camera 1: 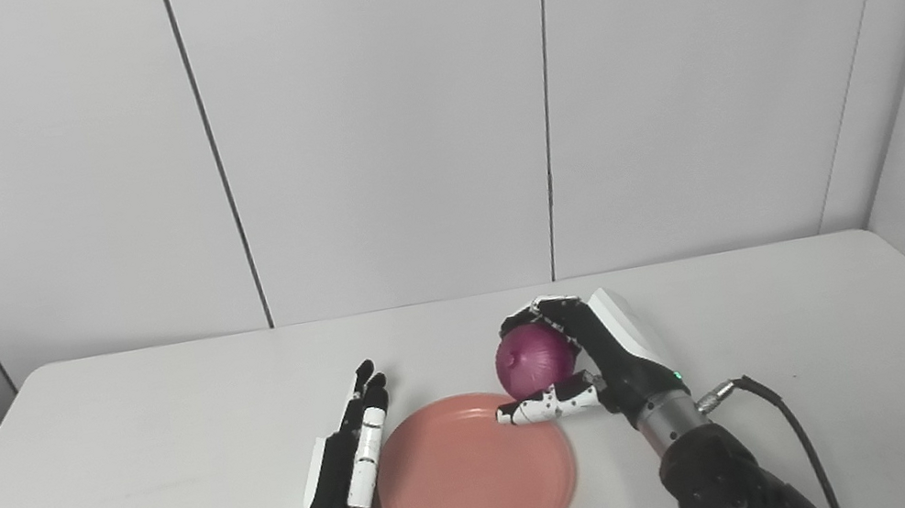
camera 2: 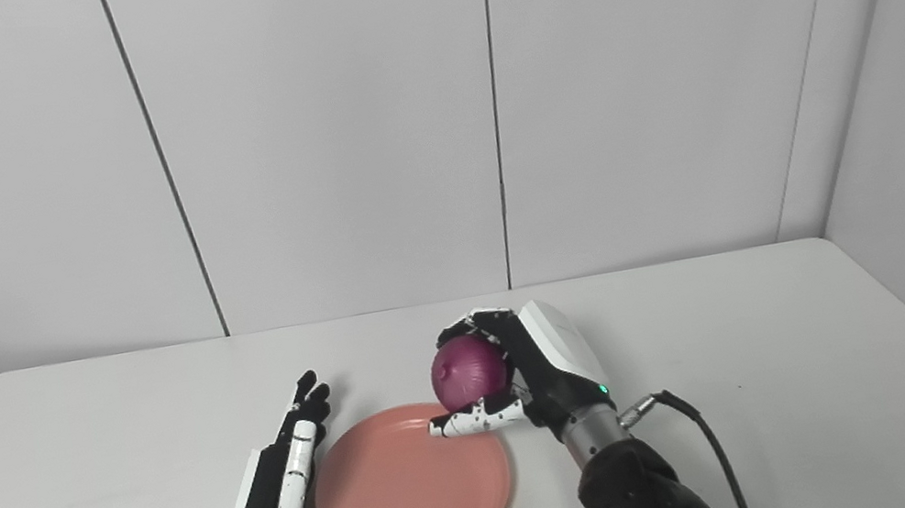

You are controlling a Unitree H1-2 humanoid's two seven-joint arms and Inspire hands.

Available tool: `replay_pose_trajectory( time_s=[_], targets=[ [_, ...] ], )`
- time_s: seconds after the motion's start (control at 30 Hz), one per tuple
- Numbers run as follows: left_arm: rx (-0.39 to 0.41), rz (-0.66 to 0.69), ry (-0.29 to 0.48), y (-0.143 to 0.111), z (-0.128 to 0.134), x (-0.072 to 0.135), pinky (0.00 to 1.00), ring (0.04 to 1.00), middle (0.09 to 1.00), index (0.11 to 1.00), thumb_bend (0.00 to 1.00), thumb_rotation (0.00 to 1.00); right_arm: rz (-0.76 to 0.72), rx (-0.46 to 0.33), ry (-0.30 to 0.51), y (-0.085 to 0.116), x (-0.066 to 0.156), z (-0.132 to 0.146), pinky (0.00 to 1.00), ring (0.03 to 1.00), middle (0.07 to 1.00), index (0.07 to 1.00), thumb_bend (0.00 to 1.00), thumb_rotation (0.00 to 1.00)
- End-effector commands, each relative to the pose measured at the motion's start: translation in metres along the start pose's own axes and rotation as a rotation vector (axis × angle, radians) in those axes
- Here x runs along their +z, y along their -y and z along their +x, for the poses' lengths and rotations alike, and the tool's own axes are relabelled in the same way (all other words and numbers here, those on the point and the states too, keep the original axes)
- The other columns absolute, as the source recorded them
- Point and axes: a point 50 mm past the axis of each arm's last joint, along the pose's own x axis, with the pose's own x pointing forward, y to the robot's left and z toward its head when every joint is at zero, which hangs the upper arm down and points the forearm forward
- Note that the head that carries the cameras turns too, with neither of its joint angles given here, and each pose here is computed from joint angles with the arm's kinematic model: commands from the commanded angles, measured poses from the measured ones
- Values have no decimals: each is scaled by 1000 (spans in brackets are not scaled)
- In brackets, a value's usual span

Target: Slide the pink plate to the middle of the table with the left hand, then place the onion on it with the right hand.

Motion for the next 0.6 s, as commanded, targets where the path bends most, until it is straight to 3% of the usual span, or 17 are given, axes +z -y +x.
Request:
replay_pose_trajectory(
  time_s=[0.0, 0.23, 0.57],
  targets=[
    [-2, -12, 32, 5, 6, 10, 997, 980, 968, 956, 608, 1000, -25, -26, 122, 7, 25, 14, 316, 387, 497, 544, 503, 0],
    [10, -1, 27, 2, 7, 9, 987, 972, 964, 952, 617, 1000, -71, 22, 163, -16, 34, 22, 227, 351, 461, 556, 498, 0],
    [13, -7, 24, 2, 8, 11, 983, 976, 965, 956, 613, 1000, -103, 98, 165, -39, 29, 23, 299, 375, 470, 553, 502, 0]
  ],
)
